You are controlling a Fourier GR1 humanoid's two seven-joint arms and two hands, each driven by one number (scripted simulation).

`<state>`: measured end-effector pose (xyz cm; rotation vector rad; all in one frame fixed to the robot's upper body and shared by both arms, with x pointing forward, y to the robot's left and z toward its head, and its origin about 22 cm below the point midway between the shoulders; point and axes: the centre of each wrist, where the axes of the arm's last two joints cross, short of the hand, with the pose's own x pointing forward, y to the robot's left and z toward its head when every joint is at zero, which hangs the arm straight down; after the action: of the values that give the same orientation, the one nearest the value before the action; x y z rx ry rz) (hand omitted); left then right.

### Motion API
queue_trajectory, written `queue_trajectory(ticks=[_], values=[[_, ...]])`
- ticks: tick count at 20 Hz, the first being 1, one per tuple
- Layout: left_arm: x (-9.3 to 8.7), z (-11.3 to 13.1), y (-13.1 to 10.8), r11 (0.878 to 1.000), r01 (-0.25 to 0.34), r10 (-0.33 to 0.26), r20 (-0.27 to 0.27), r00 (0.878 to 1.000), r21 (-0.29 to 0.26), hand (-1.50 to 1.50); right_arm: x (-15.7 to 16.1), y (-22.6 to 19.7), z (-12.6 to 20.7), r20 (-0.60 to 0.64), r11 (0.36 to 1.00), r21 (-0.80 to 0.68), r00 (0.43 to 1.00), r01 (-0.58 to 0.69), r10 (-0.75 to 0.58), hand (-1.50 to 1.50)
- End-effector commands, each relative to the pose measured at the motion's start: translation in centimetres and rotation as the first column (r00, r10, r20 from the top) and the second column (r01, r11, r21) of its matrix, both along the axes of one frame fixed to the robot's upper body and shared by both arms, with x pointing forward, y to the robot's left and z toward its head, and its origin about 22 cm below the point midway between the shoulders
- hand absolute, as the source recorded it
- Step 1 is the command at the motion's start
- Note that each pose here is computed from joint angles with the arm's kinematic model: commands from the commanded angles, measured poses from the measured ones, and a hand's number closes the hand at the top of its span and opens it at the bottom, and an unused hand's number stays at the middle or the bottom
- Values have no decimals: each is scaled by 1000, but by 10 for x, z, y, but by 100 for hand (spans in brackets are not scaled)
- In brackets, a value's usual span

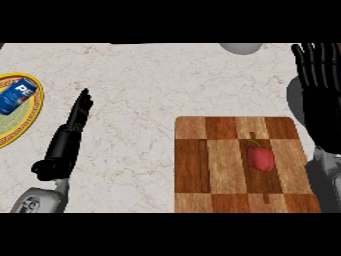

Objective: Pick the bell pepper from the cutting board and place it in the pan

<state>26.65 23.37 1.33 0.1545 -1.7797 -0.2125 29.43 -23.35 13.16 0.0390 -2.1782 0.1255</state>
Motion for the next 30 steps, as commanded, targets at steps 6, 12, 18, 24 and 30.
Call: queue_trajectory(ticks=[6, 12, 18, 24, 30], values=[[-10, 4, -17, 991, 48, -51, -21, 998, -124, 0, -13, -39, 2, -195, 906, -242, 932, -347, 305, 150], [-32, -5, -46, 980, 52, -74, -107, 992, -192, 0, -82, -133, -41, -240, 906, -420, 969, -54, -54, -150], [-26, 0, -37, 982, 67, -83, -89, 993, -179, 0, -95, -149, -10, -153, 763, -646, 979, 5, -136, -150], [-17, -7, -25, 980, 83, -101, -97, 990, -179, 0, -76, -120, 33, -223, 598, -797, 961, -85, -161, -150], [-15, 4, -38, 979, 100, -119, -98, 988, -177, 0, -61, -74, 24, -324, 384, -896, 918, -221, -228, -150]])
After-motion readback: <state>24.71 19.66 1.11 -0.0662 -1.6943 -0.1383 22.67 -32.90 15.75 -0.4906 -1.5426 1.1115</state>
